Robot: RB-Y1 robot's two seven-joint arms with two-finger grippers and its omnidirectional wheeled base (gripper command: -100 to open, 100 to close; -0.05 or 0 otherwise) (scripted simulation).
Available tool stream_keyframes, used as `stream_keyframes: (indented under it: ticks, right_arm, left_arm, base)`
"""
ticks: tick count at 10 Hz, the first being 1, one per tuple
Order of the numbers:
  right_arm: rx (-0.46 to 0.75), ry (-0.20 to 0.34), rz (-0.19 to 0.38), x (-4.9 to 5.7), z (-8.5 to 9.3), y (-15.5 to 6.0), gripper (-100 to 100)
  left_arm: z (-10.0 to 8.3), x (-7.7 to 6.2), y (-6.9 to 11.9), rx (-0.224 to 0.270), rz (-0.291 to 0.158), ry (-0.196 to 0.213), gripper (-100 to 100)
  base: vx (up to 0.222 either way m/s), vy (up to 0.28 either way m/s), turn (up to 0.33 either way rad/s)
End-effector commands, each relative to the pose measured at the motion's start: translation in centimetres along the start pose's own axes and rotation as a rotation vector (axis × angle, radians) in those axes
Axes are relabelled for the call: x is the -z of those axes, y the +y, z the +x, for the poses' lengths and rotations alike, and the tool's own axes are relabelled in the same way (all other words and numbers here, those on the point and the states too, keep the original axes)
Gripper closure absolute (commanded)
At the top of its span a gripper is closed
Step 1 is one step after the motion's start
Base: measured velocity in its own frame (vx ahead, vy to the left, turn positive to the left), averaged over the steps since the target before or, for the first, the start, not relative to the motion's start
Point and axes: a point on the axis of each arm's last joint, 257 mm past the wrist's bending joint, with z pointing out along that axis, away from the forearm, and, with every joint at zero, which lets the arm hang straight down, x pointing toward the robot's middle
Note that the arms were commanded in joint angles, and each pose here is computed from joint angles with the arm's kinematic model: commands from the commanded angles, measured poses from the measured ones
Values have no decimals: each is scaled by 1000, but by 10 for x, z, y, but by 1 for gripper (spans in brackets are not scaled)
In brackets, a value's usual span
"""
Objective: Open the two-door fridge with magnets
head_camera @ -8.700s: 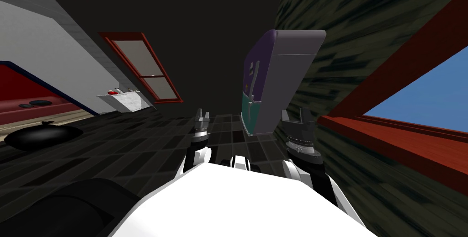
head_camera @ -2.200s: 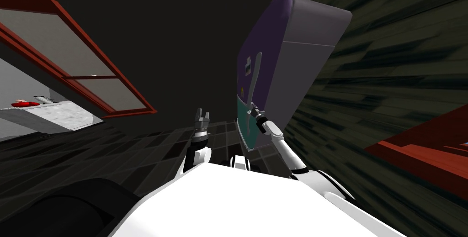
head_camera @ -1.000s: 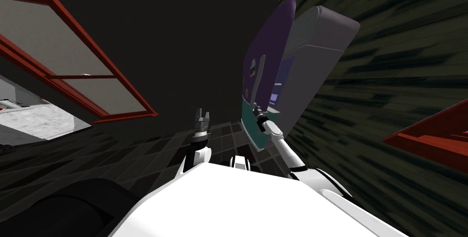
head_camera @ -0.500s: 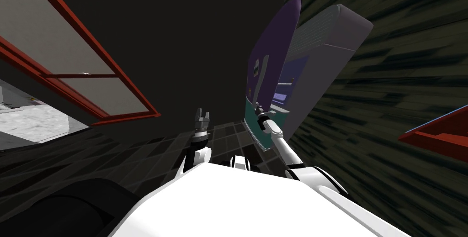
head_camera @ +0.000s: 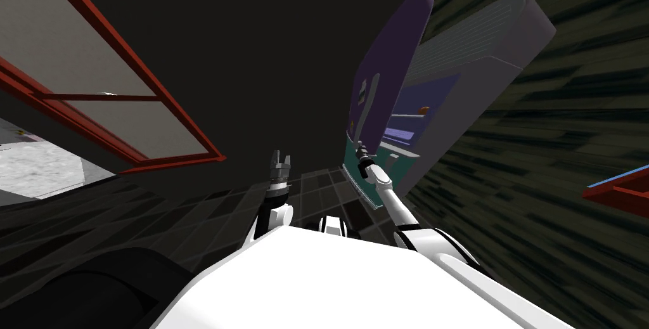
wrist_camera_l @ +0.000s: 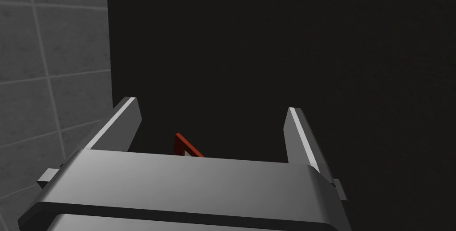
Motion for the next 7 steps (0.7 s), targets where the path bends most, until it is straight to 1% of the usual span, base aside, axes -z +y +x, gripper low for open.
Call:
stream_keyframes:
  ticks: [1, 2, 3, 5, 6, 7]
  right_arm:
    - [15, 67, 11, 0, 19, -3, 100]
    - [15, 69, 12, 0, 20, -3, 100]
    - [15, 69, 11, 0, 20, -3, 100]
    - [31, 138, 21, 1, 40, -7, 100]
    - [31, 138, 21, 1, 40, -7, 100]
    - [38, 173, 26, 1, 49, -8, 100]
  left_arm:
    - [0, 0, 0, 0, 0, 0, 0]
    - [0, 0, 0, 0, 0, 0, 0]
    - [0, 0, 0, 0, 0, 0, 0]
    - [0, 0, 0, 0, 0, 0, 0]
    - [0, 0, 0, 0, 0, 0, 0]
    - [0, 0, 0, 0, 0, 0, 0]
  base:
    - [111, 333, -67]
    - [84, 297, -45]
    - [5, 167, 23]
    - [22, 250, -19]
    - [93, 274, -36]
    - [135, 353, -25]
